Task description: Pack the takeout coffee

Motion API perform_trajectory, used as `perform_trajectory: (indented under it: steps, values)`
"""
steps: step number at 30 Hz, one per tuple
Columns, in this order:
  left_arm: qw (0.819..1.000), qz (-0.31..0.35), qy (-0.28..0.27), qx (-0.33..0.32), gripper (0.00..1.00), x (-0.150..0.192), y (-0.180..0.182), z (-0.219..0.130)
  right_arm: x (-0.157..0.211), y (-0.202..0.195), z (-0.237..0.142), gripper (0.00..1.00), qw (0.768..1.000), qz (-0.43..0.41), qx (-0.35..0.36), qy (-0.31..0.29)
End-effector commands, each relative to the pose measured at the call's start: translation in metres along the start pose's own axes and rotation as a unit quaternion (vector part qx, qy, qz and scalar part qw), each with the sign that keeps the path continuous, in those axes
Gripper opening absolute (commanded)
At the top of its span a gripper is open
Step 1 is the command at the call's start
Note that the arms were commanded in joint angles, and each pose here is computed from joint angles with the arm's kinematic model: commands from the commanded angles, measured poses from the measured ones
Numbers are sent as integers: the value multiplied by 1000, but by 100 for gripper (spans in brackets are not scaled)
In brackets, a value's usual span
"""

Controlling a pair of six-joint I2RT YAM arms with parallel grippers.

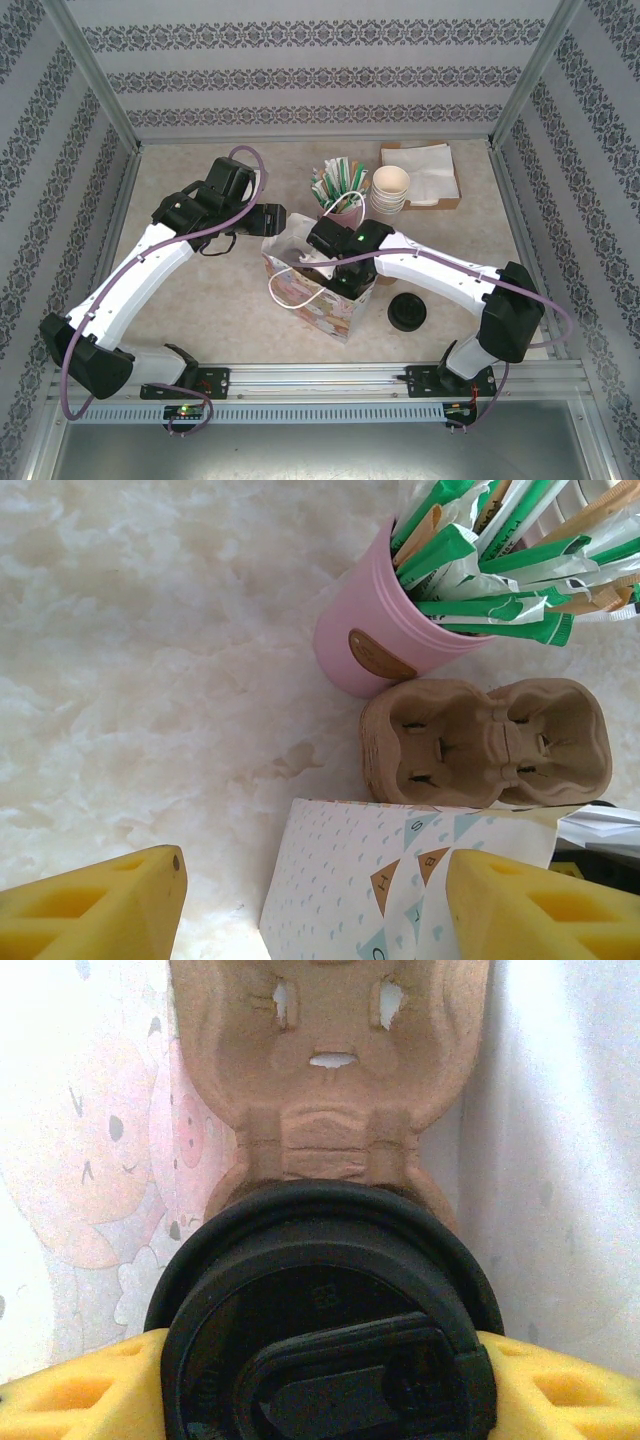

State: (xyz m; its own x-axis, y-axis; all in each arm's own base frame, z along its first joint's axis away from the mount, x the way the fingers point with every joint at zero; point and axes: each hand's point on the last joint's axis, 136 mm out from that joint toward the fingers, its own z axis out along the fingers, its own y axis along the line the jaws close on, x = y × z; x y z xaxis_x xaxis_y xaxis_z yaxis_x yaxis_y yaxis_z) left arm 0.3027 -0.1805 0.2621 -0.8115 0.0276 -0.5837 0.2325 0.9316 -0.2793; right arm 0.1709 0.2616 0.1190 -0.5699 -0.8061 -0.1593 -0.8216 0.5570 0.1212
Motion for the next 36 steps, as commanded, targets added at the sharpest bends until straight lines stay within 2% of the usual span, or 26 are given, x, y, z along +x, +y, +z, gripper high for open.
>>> perform_trajectory:
  steps: [1, 7, 15, 28, 36]
  values:
    - [1000, -2, 17, -8, 70, 7, -1, 1, 69, -4, 48, 58, 986, -12, 11, 164]
    - [1000, -1, 18, -8, 70, 5, -1, 2, 81, -2, 61, 58, 981, -36, 22, 188]
    - [1000, -2, 21, -12, 70, 6, -1, 2, 82, 0, 64, 59, 981, -35, 17, 188]
    - [1000, -2, 20, -10, 70, 9, -1, 1, 68, -1, 50, 62, 989, -22, 14, 146]
    - [1000, -1, 17, -13, 70, 9, -1, -1, 60, -4, 45, 67, 991, -23, 20, 127]
